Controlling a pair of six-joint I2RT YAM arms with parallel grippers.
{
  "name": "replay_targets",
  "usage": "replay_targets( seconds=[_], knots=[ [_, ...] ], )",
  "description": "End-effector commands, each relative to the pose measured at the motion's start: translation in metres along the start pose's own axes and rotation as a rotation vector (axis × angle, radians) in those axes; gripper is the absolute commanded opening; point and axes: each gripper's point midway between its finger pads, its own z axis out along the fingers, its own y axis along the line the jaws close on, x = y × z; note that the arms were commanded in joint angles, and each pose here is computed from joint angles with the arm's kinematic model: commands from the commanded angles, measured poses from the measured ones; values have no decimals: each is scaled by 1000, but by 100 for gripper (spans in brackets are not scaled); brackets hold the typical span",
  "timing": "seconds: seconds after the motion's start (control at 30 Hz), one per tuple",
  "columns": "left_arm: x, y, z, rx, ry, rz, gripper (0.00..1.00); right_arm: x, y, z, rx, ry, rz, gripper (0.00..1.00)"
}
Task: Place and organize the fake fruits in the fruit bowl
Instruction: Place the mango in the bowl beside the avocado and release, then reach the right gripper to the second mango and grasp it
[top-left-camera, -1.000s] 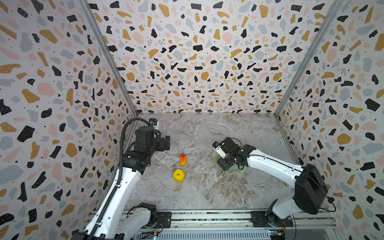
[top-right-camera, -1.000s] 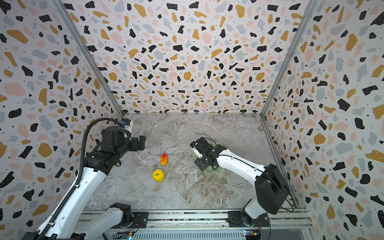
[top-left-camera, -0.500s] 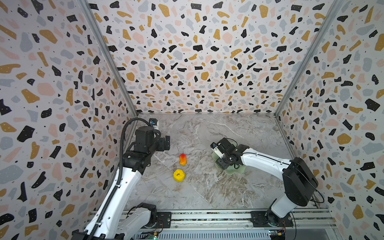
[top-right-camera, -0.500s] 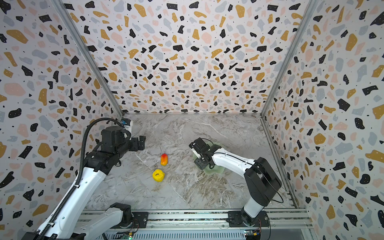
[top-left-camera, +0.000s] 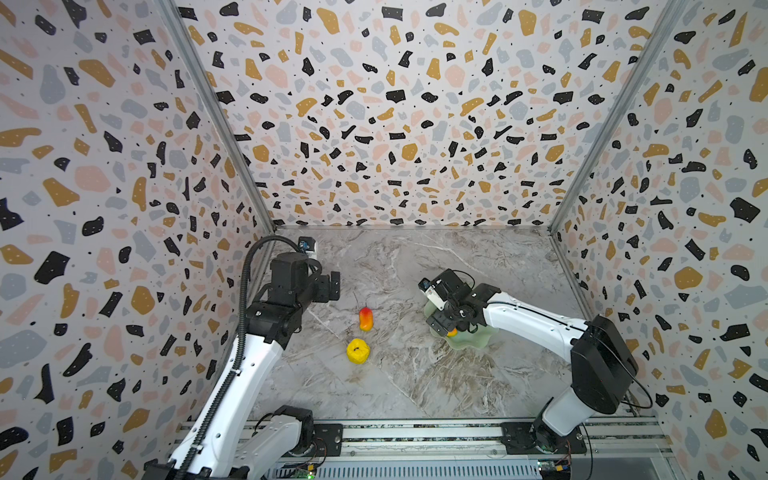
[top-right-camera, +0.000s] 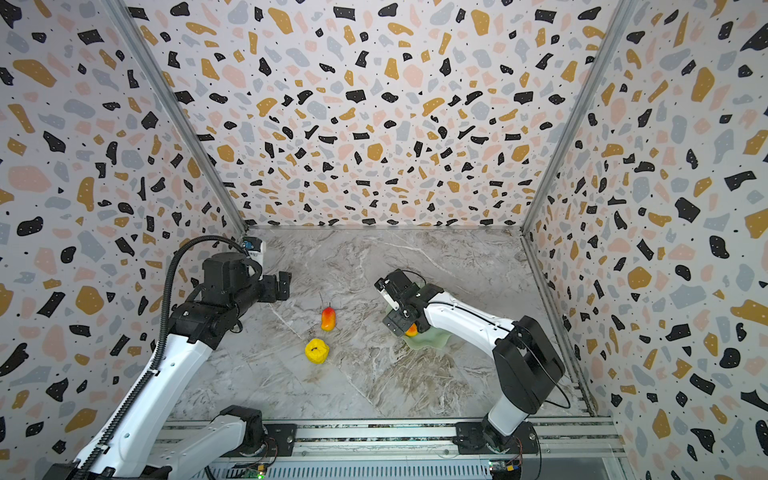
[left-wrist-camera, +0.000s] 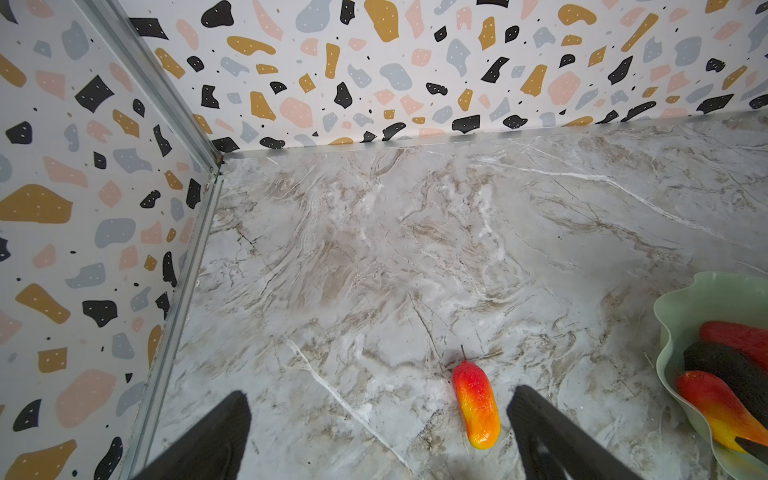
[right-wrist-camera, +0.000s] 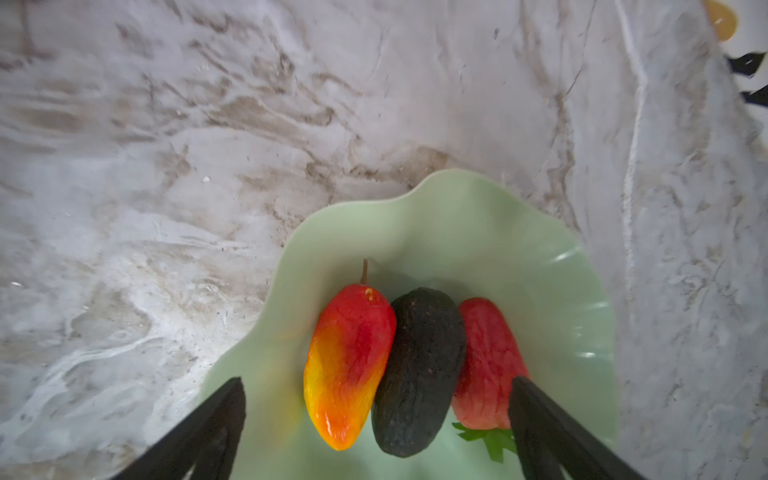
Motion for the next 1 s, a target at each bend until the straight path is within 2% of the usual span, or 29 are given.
replay_targets(
  seconds=[0.0,0.2,0.4,0.5,0.77,0.97],
  knots=[
    [-2,-2,0,7,-14,-1,100,-38,9,-42,-34,-135,-26,99],
    [-2,-2,0,6,-10,-3,100,-87,87,-51,-211,-258,-96,99],
    [-2,-1,-2,4,-14,-4,99,-143,124,-26,-337,-304,44,99],
    [-3,-1,-4,2,-19,-4,100,-165,138,-8,-359,-303,125,99],
    [-2,-2,-4,8,-26,2,100,-172,175,56,-393,-232,266,99],
    [0,-2,-3,8,-24,8,100,-163,177,85,-349,-188,287,83]
  ],
)
